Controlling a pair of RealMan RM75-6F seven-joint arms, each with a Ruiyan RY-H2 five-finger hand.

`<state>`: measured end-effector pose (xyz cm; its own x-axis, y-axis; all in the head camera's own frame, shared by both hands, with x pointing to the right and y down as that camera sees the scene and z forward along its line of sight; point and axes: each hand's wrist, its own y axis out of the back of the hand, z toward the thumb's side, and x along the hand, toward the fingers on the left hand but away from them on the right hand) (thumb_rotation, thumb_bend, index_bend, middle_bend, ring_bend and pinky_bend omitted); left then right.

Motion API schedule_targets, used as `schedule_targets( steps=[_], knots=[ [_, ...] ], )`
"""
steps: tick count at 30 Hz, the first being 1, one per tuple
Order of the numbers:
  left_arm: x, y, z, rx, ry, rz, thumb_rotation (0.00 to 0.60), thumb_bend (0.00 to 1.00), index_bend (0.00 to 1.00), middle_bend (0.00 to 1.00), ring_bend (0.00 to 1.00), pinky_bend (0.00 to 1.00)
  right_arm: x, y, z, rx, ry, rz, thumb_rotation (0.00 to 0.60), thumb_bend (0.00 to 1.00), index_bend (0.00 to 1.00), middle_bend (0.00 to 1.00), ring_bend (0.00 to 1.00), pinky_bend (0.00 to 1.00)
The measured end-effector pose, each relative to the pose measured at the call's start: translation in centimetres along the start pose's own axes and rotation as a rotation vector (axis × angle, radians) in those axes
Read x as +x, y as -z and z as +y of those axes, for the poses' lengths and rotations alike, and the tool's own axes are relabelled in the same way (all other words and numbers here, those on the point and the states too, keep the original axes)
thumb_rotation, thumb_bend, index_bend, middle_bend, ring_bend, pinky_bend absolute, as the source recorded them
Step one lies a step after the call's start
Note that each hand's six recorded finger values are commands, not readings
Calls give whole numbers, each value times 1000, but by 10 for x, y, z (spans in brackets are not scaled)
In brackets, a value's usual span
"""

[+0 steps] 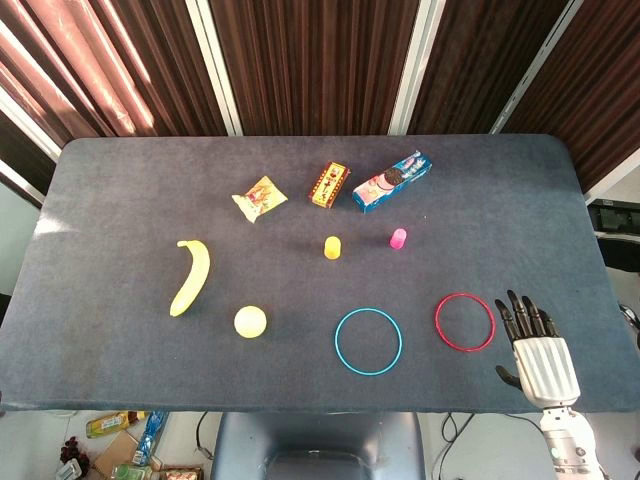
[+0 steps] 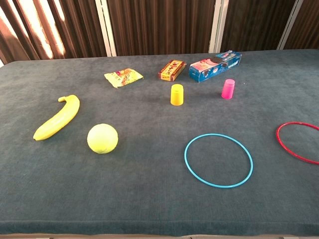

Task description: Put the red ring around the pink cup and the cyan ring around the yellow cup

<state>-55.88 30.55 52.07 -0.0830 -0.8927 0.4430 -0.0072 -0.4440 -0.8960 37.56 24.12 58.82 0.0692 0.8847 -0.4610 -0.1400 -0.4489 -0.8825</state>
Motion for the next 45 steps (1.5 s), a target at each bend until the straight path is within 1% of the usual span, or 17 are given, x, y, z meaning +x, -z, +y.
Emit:
schedule_targets(
  steps=[4,7,9,11,12,13,14,15,16,17,19,21,23,27,32,36,45],
  knots=[
    [-1,8,2,41,-11,28,600,428,7,0,0,136,-1,0,-2,0,-7,-1,600,20,0,21,0,283],
    [-2,17,4,48,-8,61,600,425,6,0,0,136,0,0,-3,5,-18,-3,600,19,0,21,0,303],
    [-3,22,5,44,-8,76,600,424,6,0,0,136,0,-1,-3,6,-30,-4,600,19,5,27,12,355],
    [-3,25,6,40,-10,85,600,425,7,0,0,137,1,-1,-4,8,-39,-1,600,20,40,96,84,457],
    [-3,26,7,37,-9,85,600,426,7,0,0,137,1,-2,-6,10,-46,3,600,19,84,187,185,546],
    [-4,26,6,36,-6,83,600,426,8,0,0,137,1,-3,-7,13,-51,6,600,20,133,302,324,650],
    [-5,26,5,36,-1,80,600,426,10,0,0,137,1,-3,-8,14,-57,9,600,20,167,382,428,720],
    [-5,26,4,36,5,77,600,425,12,0,0,137,2,-4,-9,14,-65,13,600,20,223,494,576,818],
    [-6,26,3,36,13,77,600,424,16,0,0,138,2,-5,-12,11,-78,20,600,20,281,590,690,899],
    [-6,26,2,36,17,77,600,422,19,0,0,138,1,-6,-14,8,-90,27,600,20,328,659,760,947],
    [-7,26,0,34,27,78,600,421,20,0,0,140,1,-9,-19,-4,-128,43,600,38,409,769,860,998],
    [-6,25,-2,30,34,76,600,421,21,0,0,141,-1,-10,-25,-14,-168,54,600,79,443,820,909,1000],
    [-6,25,-2,28,36,75,600,420,21,0,0,142,-3,-11,-31,-25,-212,63,600,113,453,841,929,1000],
    [-6,25,-4,26,42,76,600,415,25,0,0,143,-8,-10,-34,-31,-240,65,600,313,463,892,980,1000],
    [-6,28,-6,13,50,91,600,413,27,0,0,146,-20,-10,-49,-31,-308,53,600,423,454,903,991,1000],
    [-7,28,-7,12,52,91,600,413,31,0,0,147,-31,-8,-59,-16,-334,34,600,474,471,913,999,1000],
    [-7,29,-8,5,59,92,600,414,37,0,0,148,-40,-14,-72,-18,-351,41,600,505,513,916,1000,1000]
  ],
)
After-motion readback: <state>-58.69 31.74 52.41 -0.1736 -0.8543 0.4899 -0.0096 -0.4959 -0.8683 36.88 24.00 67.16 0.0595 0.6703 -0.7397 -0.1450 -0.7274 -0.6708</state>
